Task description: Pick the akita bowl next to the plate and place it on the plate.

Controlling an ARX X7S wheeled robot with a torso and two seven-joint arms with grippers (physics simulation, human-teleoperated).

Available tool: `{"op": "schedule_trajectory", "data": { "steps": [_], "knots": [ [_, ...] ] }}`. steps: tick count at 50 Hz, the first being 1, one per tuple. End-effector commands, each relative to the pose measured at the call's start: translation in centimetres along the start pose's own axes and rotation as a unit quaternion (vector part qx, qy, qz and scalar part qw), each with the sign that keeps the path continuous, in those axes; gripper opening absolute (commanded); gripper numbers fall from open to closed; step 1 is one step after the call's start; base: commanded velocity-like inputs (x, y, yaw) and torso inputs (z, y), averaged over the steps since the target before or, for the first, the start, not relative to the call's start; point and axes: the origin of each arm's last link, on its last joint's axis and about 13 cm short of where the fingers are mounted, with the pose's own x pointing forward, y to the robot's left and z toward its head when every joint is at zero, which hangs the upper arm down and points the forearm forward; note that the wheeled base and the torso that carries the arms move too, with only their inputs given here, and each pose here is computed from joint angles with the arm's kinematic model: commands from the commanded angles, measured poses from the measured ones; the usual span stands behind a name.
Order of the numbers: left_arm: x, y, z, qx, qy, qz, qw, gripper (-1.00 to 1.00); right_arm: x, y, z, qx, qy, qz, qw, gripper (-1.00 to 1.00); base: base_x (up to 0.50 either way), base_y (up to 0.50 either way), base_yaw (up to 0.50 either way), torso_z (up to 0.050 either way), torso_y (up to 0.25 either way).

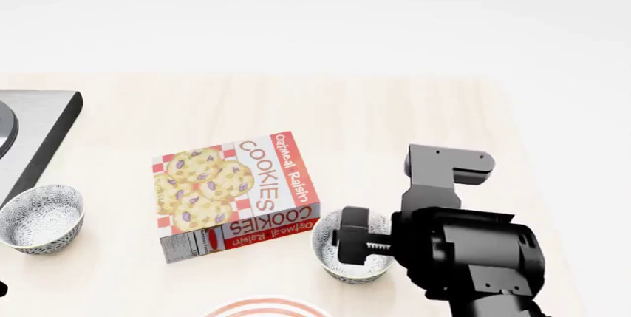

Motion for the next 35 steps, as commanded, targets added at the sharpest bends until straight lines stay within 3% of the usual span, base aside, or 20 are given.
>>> {"op": "schedule_trajectory", "data": {
  "steps": [1,29,30,35],
  "knots": [
    [0.01,0.00,0.02,0.000,0.000,0.000,1.000,1.00,0.39,0.18,-0.29,-0.004,0.021,0.003,1.000,1.00,0.00,0.00,0.00,0.000,0.000],
    [0.00,0.01,0.00,0.000,0.000,0.000,1.000,1.00,0.56,0.03,-1.18,-0.016,0.048,0.022,0.998,1.00,0.00,0.00,0.00,0.000,0.000],
    [0.02,0.02,-0.03,0.000,0.000,0.000,1.000,1.00,0.60,0.01,-1.15,-0.022,0.041,0.018,0.999,-1.00,0.00,0.00,0.00,0.000,0.000],
    [0.02,0.01,-0.01,0.000,0.000,0.000,1.000,1.00,0.42,-0.10,-0.97,-0.024,0.025,0.010,0.999,-1.00,0.00,0.00,0.00,0.000,0.000]
  ]
}}
